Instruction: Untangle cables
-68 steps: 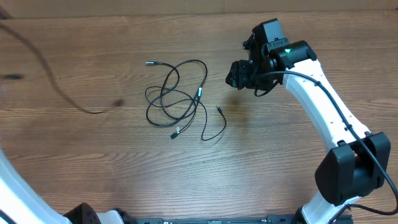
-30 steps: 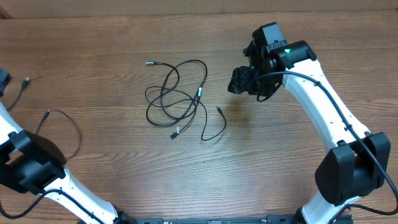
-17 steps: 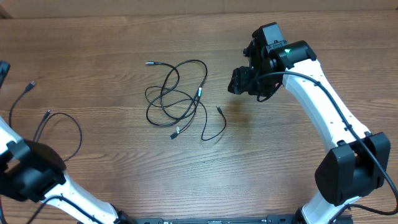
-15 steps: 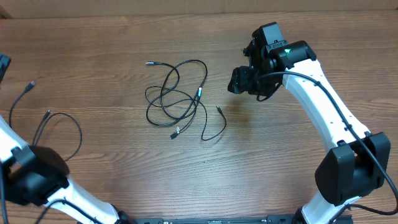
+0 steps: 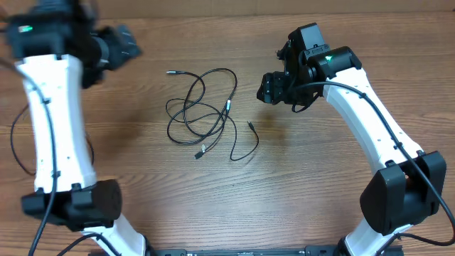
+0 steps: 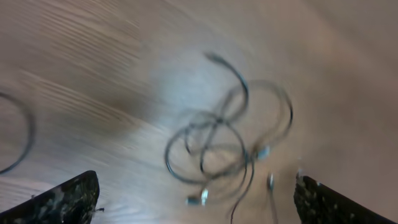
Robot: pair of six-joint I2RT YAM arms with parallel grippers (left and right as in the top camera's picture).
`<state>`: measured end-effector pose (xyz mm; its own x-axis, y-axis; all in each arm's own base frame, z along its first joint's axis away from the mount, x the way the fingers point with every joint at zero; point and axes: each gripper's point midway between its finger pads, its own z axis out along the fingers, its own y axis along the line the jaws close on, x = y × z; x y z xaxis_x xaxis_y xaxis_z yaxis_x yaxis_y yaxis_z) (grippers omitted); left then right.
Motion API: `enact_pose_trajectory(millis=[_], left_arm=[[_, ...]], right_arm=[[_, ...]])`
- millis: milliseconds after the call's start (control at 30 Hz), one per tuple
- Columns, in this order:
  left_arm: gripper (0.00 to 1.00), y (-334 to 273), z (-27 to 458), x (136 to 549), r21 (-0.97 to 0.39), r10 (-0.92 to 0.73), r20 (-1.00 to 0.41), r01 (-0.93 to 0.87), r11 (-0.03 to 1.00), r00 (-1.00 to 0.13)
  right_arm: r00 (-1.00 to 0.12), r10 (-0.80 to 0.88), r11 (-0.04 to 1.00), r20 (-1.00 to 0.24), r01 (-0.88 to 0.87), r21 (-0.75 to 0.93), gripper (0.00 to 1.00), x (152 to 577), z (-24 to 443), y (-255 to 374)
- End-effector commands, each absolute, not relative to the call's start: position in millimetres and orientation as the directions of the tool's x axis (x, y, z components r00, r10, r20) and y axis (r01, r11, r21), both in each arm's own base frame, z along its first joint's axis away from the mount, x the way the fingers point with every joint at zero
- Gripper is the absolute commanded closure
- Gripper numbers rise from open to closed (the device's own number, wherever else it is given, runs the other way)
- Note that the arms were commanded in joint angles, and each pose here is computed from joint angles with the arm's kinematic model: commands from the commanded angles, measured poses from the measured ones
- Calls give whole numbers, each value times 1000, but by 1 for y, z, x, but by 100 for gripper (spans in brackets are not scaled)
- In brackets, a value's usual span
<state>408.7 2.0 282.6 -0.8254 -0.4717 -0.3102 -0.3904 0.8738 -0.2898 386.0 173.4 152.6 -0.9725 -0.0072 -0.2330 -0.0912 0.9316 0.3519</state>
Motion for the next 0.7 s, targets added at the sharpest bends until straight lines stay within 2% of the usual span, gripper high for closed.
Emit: enact_pose_trajectory(millis=[0, 133, 400, 667], left_arm=[[0, -46, 236, 402, -238, -276, -213, -224, 945, -937], [2, -71, 191, 397, -218, -217, -147, -182, 959, -965], [16, -82, 111, 398, -229, -207, -115, -177, 957, -972], [29, -114, 59, 393, -345, -168, -129, -114, 932, -977]], right_arm=[[-968, -7, 931, -251, -98, 352, 22, 386, 158, 172], [-968, -7, 931, -251, -98, 351, 21, 386, 158, 172], [-970, -8, 932, -241, -95, 350, 20, 384, 157, 171], [-969, -7, 931, -246, -96, 351, 20, 385, 158, 172]])
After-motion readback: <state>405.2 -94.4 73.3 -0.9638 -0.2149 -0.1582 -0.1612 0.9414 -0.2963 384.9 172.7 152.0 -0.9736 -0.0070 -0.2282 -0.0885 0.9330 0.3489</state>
